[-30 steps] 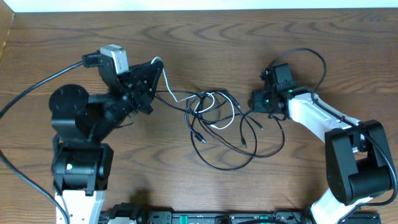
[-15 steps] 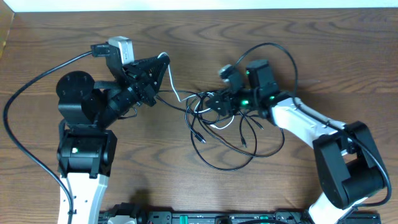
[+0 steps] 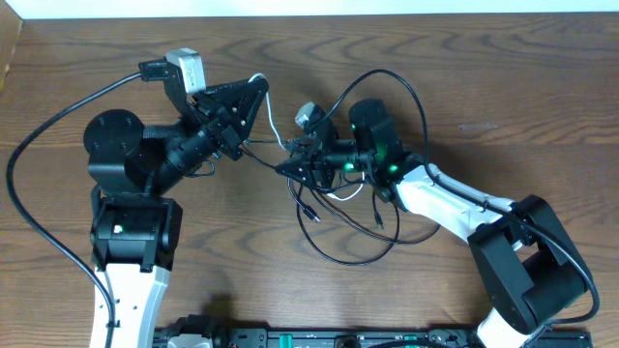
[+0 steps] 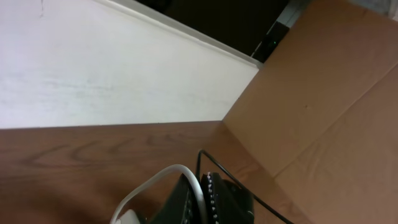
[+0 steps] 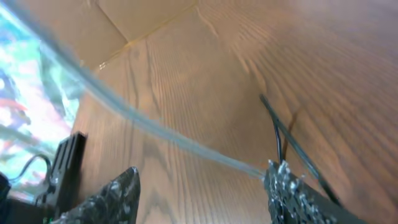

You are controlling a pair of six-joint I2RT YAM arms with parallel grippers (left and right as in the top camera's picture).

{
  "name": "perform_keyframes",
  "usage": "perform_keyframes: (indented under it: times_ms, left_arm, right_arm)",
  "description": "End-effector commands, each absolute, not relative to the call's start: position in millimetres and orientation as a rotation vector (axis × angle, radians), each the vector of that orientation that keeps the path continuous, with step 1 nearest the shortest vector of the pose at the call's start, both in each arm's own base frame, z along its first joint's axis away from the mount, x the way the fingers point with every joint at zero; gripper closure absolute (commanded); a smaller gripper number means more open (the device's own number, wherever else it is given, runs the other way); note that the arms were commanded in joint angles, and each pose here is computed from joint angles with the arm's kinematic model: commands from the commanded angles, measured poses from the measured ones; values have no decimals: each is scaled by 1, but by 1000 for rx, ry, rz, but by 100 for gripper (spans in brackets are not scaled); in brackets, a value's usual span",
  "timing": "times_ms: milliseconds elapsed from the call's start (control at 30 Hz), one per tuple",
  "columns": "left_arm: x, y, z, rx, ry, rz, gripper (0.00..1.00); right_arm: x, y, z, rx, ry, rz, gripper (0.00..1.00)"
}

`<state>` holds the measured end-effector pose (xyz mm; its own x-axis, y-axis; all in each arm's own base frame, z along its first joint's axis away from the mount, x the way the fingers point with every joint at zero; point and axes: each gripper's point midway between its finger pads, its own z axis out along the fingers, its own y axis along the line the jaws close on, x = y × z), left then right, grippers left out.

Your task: Untangle cables

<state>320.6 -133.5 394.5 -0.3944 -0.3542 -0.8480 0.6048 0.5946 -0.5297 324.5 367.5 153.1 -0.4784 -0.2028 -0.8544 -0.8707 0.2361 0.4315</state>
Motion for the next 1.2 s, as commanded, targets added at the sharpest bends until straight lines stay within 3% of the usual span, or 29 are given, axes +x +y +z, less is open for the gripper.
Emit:
perform_keyframes:
  times_ms: [0, 133, 167, 200, 267, 600, 767, 1167]
  left_arm:
    - [313, -138, 411, 246, 1649, -1086, 92]
    - [313, -138, 412, 238, 1646, -1095, 93]
    - [313, -138, 414, 233, 1643, -1103, 92]
    - [313, -138, 415, 230, 1638, -1107, 92]
    - [313, -137, 417, 229, 1630, -1104, 92]
    - [314, -137, 416, 244, 1628, -1085, 92]
    - [324, -132, 400, 238, 1671, -1012, 92]
    - [344, -126, 346, 205, 1848, -924, 87]
  right_arm:
    - [325, 374, 165, -957, 1817, 1298, 39]
    - [333, 376, 165, -893, 1839, 1256, 38]
    - [333, 378, 165, -890, 1840, 1248, 45]
    - [333, 379, 164, -886, 1843, 1243, 55]
    - [335, 379, 161, -840, 1882, 1236, 99]
    - [362, 338, 125, -583, 2162, 1147, 99]
    - [377, 281, 93, -416, 2375, 858, 99]
    - [382, 125, 151, -103, 2618, 89, 99]
